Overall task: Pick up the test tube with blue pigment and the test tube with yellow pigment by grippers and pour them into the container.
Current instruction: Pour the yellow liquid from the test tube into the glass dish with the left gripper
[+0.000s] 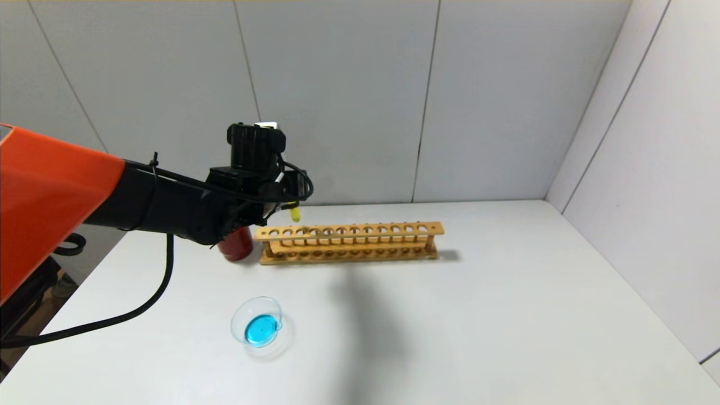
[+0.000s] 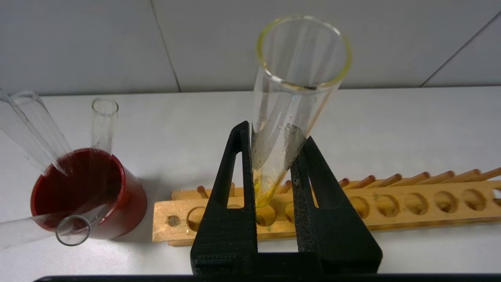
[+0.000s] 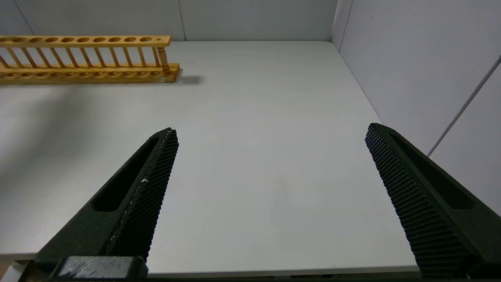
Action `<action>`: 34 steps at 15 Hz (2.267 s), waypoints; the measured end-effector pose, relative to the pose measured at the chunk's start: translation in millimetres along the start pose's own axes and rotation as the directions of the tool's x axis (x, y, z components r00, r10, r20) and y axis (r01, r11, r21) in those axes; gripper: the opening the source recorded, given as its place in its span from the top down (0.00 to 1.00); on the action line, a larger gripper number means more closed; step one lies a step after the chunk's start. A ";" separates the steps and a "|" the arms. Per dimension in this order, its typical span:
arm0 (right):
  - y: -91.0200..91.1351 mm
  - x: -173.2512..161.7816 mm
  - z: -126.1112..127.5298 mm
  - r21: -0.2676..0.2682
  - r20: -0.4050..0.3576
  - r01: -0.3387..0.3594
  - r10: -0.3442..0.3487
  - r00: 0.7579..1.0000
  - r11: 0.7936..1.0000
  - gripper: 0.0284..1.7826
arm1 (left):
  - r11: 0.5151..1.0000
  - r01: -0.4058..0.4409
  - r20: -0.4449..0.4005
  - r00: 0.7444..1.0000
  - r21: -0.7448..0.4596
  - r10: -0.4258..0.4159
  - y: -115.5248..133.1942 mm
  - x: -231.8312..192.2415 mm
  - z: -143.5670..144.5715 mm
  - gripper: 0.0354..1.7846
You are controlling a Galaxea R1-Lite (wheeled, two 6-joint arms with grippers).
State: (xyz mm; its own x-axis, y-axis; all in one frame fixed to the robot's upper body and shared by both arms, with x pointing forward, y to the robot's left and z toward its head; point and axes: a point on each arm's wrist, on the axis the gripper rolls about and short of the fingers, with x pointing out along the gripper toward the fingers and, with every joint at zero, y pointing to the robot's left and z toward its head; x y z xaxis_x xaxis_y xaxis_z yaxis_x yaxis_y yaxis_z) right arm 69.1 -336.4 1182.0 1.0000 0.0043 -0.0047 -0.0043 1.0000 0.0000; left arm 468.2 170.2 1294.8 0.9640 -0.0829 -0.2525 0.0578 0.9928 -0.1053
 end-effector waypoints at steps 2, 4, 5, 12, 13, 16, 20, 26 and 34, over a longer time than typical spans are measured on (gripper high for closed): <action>0.0 0.0 0.0 0.000 0.000 0.000 0.000 1.000 1.000 0.02 | 1.000 0.005 0.026 1.000 -0.010 -0.005 0.8 -7.8 10.2 0.84; 0.0 0.0 0.0 0.000 0.000 0.000 0.000 1.000 1.000 0.02 | 1.000 0.004 0.038 0.999 -0.004 -0.004 2.5 -13.7 15.1 0.84; 0.0 0.0 0.0 0.000 0.000 0.000 0.000 1.000 1.000 0.02 | 1.000 0.000 0.034 0.999 0.017 -0.001 4.5 -16.7 14.5 0.84; 0.0 0.0 0.0 0.000 0.000 0.000 0.000 1.000 1.000 0.02 | 0.997 0.001 -0.006 1.000 0.074 -0.001 31.8 -54.6 0.0 0.84; 0.0 0.0 0.0 0.000 0.000 0.000 0.000 1.000 1.000 0.02 | 0.997 0.020 0.006 1.000 0.070 -0.020 33.8 -61.0 -0.8 0.84; 0.0 0.0 0.0 0.000 0.000 0.000 0.000 1.000 1.000 0.02 | 0.996 0.049 0.015 0.999 0.072 -0.050 41.3 -81.8 -6.9 0.84; 0.0 0.0 0.0 0.000 0.000 0.000 0.000 1.000 1.000 0.02 | 0.991 0.058 -0.043 0.998 0.123 -0.053 65.0 -110.4 -24.9 0.84; 0.0 0.0 0.0 0.000 0.000 0.000 0.000 1.000 1.000 0.02 | 0.928 0.172 -0.119 0.983 0.329 -0.140 109.1 -130.1 -48.5 0.84; 0.0 0.0 0.0 0.000 0.000 0.000 0.000 1.000 1.000 0.02 | 0.714 0.308 -0.055 0.934 0.629 -0.354 131.5 -122.3 -50.1 0.84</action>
State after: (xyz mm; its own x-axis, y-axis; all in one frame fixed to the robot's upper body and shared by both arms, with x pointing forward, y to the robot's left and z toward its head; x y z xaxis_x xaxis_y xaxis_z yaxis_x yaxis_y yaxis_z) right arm 69.1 -336.4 1182.0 1.0000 0.0043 -0.0047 -0.0043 1.0000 0.0000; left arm 344.9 306.6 1263.7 0.8654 -0.4338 -0.2509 0.5010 0.7379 0.4521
